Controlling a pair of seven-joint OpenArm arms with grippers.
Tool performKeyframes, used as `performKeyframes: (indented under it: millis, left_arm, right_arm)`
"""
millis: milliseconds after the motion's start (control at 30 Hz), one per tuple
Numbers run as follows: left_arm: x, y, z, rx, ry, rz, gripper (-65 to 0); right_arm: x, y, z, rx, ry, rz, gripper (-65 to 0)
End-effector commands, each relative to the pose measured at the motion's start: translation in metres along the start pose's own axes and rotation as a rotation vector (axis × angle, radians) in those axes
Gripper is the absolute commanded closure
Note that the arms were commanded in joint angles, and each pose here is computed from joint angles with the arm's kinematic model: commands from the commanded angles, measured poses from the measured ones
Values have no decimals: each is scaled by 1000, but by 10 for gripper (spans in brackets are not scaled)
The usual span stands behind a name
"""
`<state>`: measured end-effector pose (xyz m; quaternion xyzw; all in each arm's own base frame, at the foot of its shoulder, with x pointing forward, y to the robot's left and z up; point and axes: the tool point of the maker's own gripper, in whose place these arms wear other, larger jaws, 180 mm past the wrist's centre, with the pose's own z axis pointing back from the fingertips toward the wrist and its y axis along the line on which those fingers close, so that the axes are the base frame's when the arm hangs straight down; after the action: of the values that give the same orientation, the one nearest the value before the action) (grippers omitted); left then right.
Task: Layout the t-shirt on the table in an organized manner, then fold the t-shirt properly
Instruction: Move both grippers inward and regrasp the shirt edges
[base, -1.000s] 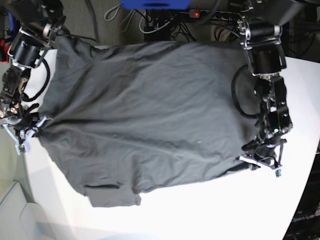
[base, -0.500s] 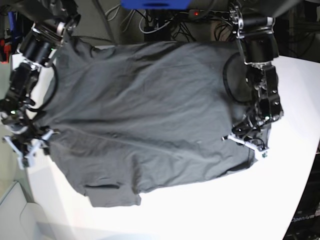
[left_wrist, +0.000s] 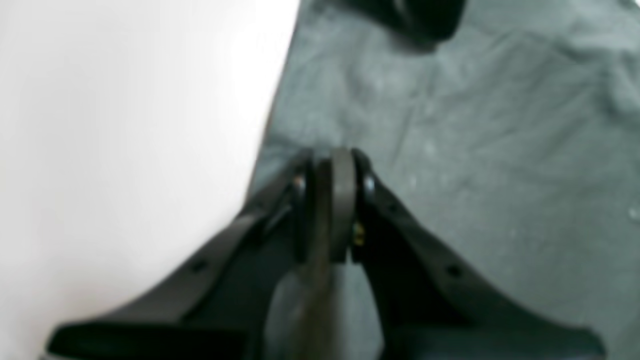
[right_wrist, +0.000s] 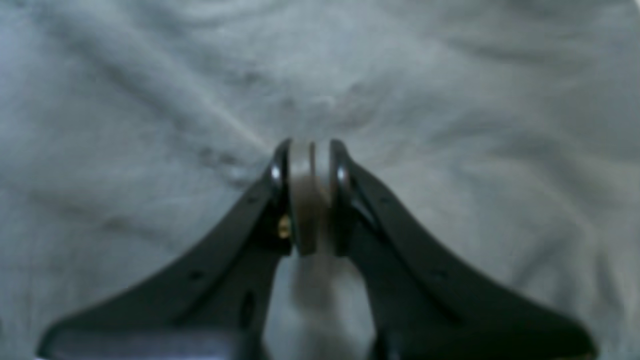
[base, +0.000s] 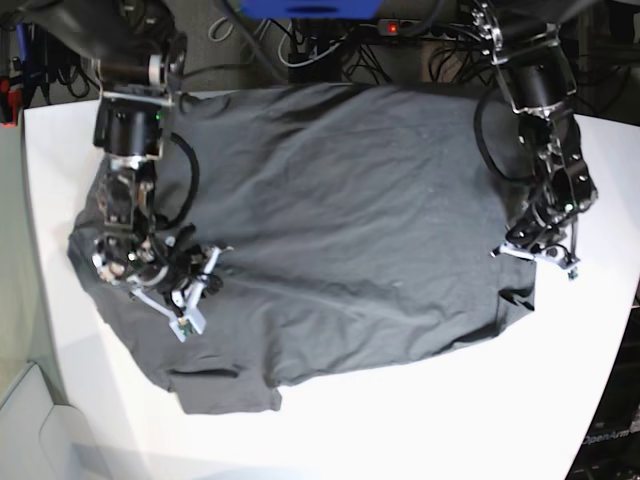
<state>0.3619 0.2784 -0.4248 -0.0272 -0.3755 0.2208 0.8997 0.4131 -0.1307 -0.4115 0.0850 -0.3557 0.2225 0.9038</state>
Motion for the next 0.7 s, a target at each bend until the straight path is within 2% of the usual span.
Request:
performKeyframes:
  millis: [0, 233, 500, 667]
  left_arm:
    - [6, -1, -2, -3, 5, 0, -63]
    - [-7, 5, -19, 14, 68, 22, -63]
    - [5, 10, -44, 60, 24, -3, -63]
    - [39, 25, -54, 98, -29, -12, -63]
  right_arm:
    - [33, -11, 3, -11, -85, 1, -40]
    - [36, -14, -23, 62, -99, -76, -40]
    - [33, -1, -41, 127, -128, -156, -41]
    - [58, -7, -39, 111, -179, -154, -41]
